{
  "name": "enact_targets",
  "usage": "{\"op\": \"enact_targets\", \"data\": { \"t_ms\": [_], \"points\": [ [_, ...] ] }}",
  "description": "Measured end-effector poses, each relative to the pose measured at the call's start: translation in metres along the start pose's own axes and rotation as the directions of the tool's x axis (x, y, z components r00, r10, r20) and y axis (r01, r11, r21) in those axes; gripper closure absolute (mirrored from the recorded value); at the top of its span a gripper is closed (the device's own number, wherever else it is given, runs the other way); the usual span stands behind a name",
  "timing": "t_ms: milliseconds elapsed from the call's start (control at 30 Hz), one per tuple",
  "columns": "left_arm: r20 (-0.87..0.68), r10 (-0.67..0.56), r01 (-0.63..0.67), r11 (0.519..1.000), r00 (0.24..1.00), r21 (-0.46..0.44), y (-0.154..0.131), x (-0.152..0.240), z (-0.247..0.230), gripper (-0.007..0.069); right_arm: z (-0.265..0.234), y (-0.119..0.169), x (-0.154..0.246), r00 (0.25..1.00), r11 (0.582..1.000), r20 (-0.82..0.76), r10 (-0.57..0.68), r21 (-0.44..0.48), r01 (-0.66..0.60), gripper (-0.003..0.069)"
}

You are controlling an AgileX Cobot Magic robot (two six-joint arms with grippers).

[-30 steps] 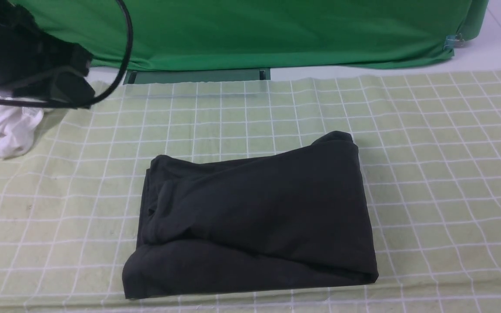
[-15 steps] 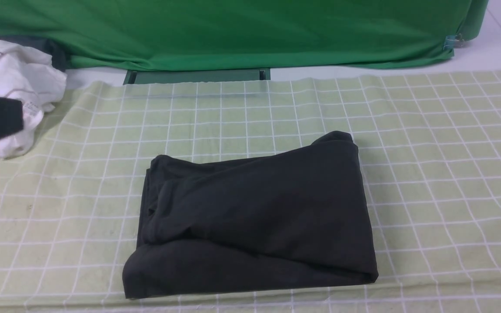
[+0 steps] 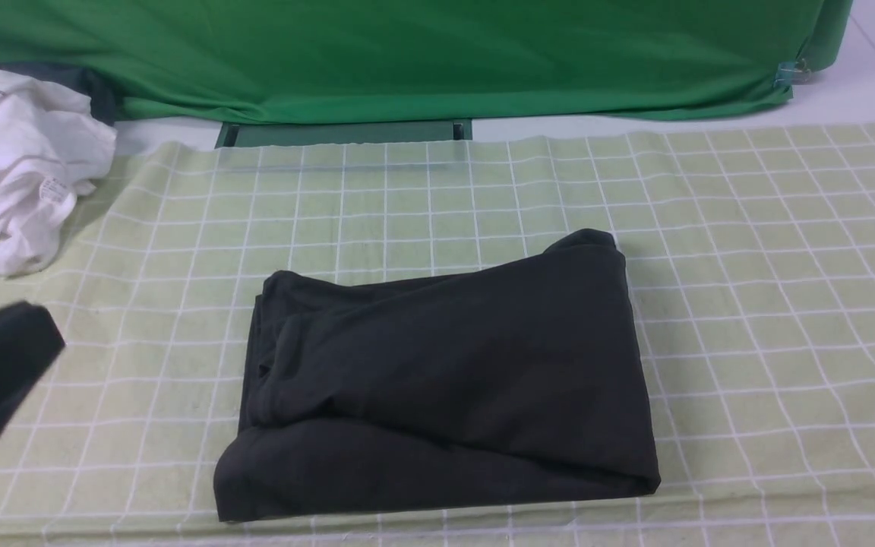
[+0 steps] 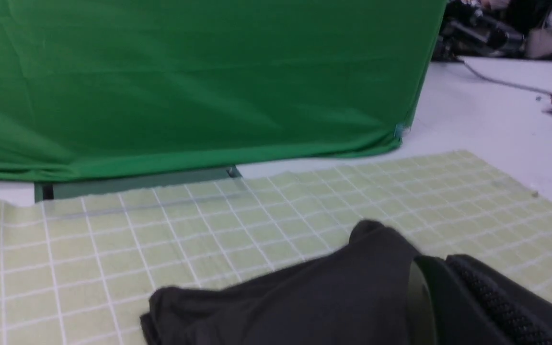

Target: Fold a long-sleeved shirt over a green coffee tablecloth.

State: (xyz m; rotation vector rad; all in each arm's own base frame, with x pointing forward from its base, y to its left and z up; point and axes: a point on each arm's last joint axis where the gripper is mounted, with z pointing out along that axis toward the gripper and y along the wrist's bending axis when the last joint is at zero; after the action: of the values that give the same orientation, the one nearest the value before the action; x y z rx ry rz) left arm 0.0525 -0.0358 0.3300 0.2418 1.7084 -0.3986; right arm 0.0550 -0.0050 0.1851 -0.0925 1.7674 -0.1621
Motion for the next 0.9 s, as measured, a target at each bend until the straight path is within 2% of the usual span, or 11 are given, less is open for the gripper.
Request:
{"op": "enact_targets", "data": {
  "t_ms": [333,467,600,667,700,733,900],
  "points": [
    [-0.074,0.137,-0.142,0.988,0.988,-0.068,0.007,0.006,0.000,0.0612,0.000,0.000,0.000,1.000,1.000,0.000,0.018,0.000,-0.018,0.0421],
    [-0.045,0.152,-0.156,0.983,0.987,-0.098,0.010,0.004,0.000,0.0612,0.000,0.000,0.000,1.000,1.000,0.000,0.021,0.000,-0.021,0.0421],
    [0.036,0.158,-0.150,0.974,0.987,-0.172,0.017,0.002,0.003,0.0612,0.000,0.000,0.000,1.000,1.000,0.000,0.021,0.000,-0.021,0.0421],
    [0.069,0.146,-0.127,0.966,0.987,-0.227,0.025,0.010,0.007,0.0612,0.000,0.000,0.000,1.000,1.000,0.000,0.021,0.000,-0.021,0.0421],
    [0.079,0.133,-0.098,0.935,0.988,-0.341,0.029,0.016,0.009,0.0612,0.000,0.000,0.000,1.000,1.000,0.000,0.021,0.000,-0.021,0.0421],
    [0.081,0.132,-0.104,0.953,0.988,-0.284,0.034,0.023,0.011,0.0612,0.000,0.000,0.000,1.000,1.000,0.000,0.021,0.000,-0.021,0.0421],
    [0.093,0.084,-0.045,0.929,0.992,-0.367,0.045,0.064,0.010,0.0612,0.000,0.000,0.000,1.000,1.000,0.000,0.021,0.000,-0.021,0.0421]
  ]
}}
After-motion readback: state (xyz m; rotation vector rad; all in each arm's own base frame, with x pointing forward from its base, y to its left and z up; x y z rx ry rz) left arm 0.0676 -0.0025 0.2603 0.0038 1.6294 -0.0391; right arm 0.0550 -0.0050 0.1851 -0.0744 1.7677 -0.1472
